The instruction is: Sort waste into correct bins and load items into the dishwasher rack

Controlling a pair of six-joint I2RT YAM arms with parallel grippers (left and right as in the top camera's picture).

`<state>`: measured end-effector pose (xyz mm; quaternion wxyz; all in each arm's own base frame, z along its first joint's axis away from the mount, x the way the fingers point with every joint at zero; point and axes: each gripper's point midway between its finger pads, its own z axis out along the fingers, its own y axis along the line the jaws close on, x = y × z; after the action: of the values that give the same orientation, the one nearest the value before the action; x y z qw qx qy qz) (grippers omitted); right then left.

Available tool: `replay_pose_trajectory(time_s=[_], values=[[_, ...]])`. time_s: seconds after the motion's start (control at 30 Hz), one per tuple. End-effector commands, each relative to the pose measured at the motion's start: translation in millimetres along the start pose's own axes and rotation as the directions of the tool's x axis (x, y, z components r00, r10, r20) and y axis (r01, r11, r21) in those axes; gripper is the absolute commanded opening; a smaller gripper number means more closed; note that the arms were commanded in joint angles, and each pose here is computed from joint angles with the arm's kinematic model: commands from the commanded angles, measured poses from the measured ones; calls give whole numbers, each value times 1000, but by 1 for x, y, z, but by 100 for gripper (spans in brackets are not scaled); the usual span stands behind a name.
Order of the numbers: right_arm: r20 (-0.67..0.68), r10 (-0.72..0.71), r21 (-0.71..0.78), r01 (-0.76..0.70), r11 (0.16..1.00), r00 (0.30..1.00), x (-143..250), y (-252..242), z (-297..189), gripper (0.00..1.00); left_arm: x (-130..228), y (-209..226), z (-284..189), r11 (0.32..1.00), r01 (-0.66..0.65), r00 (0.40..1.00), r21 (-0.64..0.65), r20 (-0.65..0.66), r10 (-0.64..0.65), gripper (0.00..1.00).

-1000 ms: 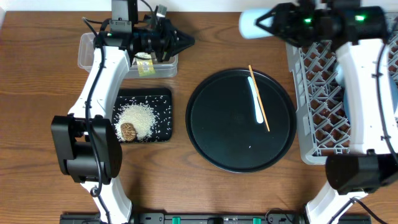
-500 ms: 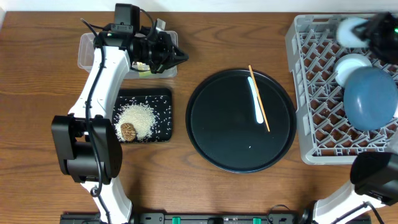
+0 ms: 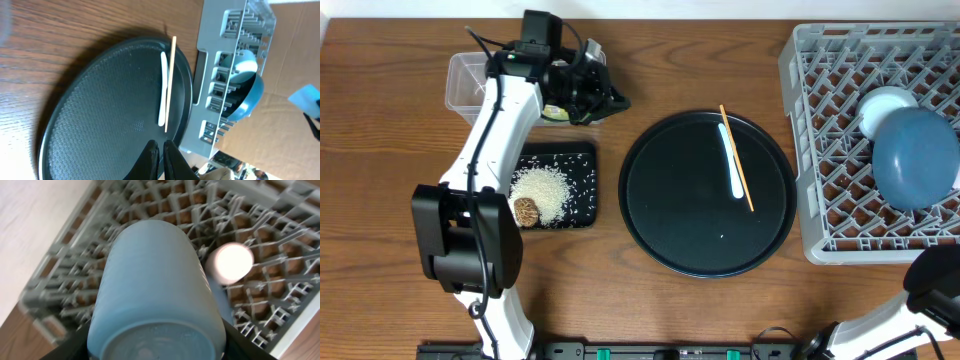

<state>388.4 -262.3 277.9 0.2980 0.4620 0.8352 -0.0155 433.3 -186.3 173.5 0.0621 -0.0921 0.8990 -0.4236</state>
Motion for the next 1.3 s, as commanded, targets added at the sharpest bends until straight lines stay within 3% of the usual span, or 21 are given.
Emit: replay_pose_trajectory(time_s=[0.0, 0.23, 0.43, 0.77, 0.93, 1.0, 1.1, 1.2, 1.27], values=[[-15, 1, 57, 0, 998, 1000, -5, -17, 26, 19, 3, -10, -2, 997, -79, 997, -18, 13, 79, 8], [-7, 5, 58, -5, 998, 1000, -15, -19, 69, 22, 10, -1, 7, 988, -108, 994, -107, 5, 109, 8], [27, 4, 60, -5, 998, 1000, -25, -18, 91, 27, 11, -1, 8, 986, -120, 993, -116, 4, 122, 8], [-31, 1, 81, 2, 997, 1000, -12, -22, 136, 36, 11, -1, 8, 986, -121, 992, -116, 4, 123, 8], [-48, 1, 103, 4, 995, 999, -7, -27, 145, 72, 11, -1, 8, 986, -123, 992, -117, 3, 124, 8], [-43, 0, 117, 5, 993, 999, -8, -29, 145, 97, 11, -1, 8, 986, -123, 992, -117, 3, 124, 8], [-44, 1, 133, 5, 991, 999, -7, -33, 144, 99, 11, -1, 8, 986, -123, 992, -117, 3, 124, 9], [-52, 1, 136, 6, 991, 999, -6, -33, 143, 99, 11, -1, 8, 986, -123, 992, -116, 3, 124, 17], [-58, 1, 127, 7, 992, 998, -6, -30, 139, 99, 12, -1, 9, 985, -124, 992, -116, 1, 125, 29]])
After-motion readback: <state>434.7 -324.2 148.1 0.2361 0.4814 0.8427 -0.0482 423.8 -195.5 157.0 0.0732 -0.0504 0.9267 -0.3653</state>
